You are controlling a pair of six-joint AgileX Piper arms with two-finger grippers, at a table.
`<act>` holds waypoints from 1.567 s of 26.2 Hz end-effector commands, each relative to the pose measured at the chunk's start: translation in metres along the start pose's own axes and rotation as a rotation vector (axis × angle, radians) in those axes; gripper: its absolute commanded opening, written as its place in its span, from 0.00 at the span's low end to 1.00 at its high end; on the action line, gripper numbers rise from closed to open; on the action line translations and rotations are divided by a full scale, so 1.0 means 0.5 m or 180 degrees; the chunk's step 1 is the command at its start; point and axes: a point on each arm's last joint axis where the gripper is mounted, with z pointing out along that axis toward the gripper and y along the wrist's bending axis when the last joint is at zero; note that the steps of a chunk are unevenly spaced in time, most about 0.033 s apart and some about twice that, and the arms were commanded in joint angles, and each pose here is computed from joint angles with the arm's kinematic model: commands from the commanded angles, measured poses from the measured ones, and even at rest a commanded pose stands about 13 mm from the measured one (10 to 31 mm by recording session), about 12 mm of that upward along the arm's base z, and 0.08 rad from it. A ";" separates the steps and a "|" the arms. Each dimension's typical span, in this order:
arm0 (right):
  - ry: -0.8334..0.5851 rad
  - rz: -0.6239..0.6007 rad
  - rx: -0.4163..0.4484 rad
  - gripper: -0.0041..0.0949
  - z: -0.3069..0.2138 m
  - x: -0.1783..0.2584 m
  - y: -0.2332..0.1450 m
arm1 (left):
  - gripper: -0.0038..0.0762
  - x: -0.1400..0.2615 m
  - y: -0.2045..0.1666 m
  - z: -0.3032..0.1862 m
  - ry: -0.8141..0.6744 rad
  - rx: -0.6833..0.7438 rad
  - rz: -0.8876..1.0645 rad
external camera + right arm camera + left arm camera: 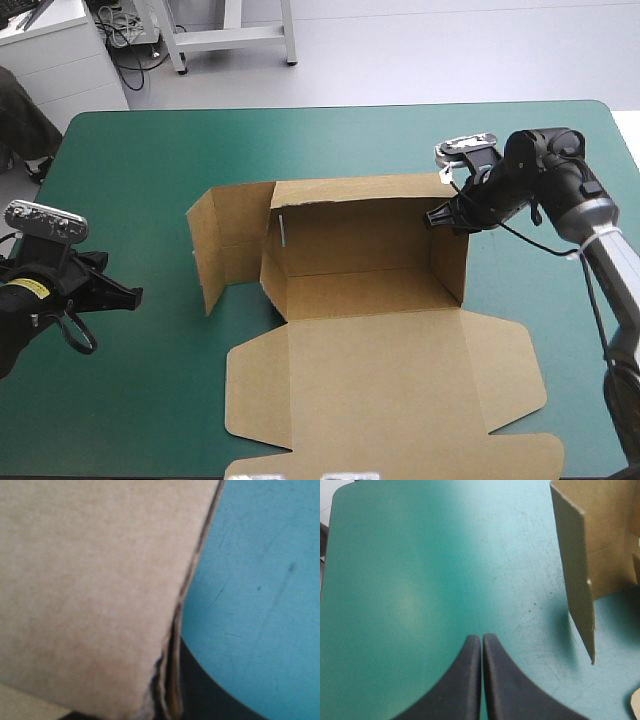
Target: Fold the box
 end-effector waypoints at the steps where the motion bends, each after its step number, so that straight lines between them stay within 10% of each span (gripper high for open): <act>1: 0.0079 -0.0113 -0.0188 0.02 0.016 -0.031 0.005 | 0.04 -0.022 0.004 -0.016 -0.0302 -0.0064 -0.0016; 12: 0.0202 -0.0106 -0.0207 0.14 0.138 -0.121 -0.020 | 0.04 -0.021 0.004 -0.016 -0.0297 -0.0062 -0.0016; 19: -0.0018 -0.0141 -0.0191 0.82 0.115 -0.152 -0.020 | 0.04 -0.021 0.003 -0.016 -0.0298 -0.0040 -0.0034; 41: -0.1046 -0.0104 0.0050 0.83 -0.223 -0.033 0.026 | 0.04 -0.022 0.002 -0.016 -0.0300 -0.0033 -0.0064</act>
